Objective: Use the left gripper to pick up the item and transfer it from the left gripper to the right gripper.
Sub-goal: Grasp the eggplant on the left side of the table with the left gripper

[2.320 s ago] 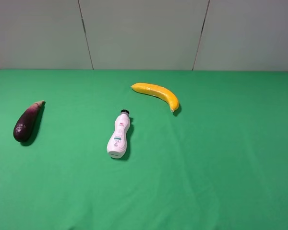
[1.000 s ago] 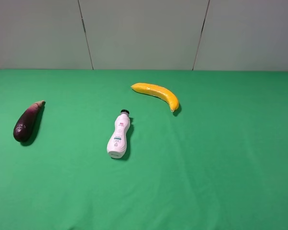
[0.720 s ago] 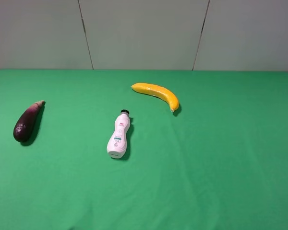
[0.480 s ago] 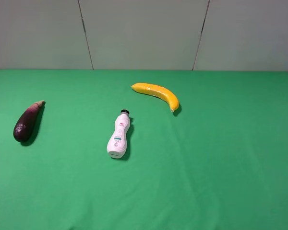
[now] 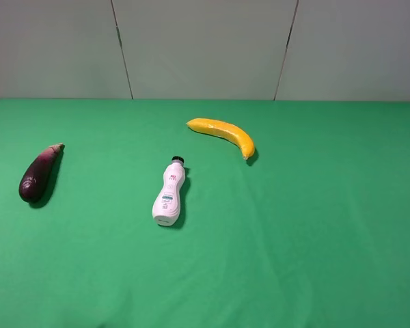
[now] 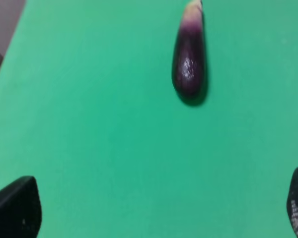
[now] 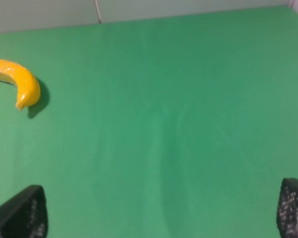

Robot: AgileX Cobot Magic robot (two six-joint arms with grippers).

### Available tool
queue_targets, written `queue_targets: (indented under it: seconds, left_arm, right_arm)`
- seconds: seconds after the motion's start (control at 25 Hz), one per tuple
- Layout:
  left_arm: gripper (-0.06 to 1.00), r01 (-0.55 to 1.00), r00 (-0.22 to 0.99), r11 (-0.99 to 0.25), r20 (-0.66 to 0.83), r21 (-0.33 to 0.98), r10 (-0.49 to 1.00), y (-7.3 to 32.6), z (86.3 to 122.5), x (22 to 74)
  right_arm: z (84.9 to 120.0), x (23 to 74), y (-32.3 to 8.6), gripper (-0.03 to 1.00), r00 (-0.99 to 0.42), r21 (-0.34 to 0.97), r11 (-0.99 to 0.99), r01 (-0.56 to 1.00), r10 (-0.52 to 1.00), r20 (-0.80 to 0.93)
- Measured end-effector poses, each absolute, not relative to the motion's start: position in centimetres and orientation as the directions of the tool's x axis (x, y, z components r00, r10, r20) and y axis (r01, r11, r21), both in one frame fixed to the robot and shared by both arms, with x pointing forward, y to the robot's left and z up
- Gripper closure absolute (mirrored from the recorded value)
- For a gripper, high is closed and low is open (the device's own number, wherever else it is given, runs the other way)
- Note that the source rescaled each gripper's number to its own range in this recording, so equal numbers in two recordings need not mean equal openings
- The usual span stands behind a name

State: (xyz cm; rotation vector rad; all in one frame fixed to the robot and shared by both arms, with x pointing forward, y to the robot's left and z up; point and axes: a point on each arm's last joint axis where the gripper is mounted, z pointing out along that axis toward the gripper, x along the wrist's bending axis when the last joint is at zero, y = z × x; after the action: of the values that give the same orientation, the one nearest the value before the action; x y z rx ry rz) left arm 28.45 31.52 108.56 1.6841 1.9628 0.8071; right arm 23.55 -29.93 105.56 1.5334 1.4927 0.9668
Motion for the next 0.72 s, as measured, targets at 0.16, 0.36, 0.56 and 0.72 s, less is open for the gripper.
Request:
queue_targets:
  seconds: [0.16, 0.36, 0.56, 0.72]
  left_arm:
    - [-0.05, 0.788, -0.145, 0.079, 0.059, 0.610, 0.988, 31.4, 109.1, 31.0]
    - [-0.05, 0.843, -0.131, 0.079, 0.062, 0.532, 0.989, 31.2, 109.5, 34.5]
    - [-0.05, 0.884, -0.122, 0.075, 0.071, 0.462, 0.990, 31.2, 109.1, 38.1]
    - [-0.05, 0.901, -0.111, 0.069, 0.075, 0.428, 0.991, 31.2, 108.0, 40.7]
  right_arm:
    - [105.6, 23.5, -29.9, -0.03, 0.024, 0.911, -0.014, 0.413, 1.000, 0.004]
    - [105.6, 23.5, -29.9, -0.03, 0.023, 0.911, -0.014, 0.413, 1.000, 0.005]
    - [105.6, 23.5, -29.9, -0.03, 0.023, 0.911, -0.014, 0.413, 1.000, 0.005]
    - [105.6, 23.5, -29.9, -0.03, 0.023, 0.911, -0.014, 0.413, 1.000, 0.005]
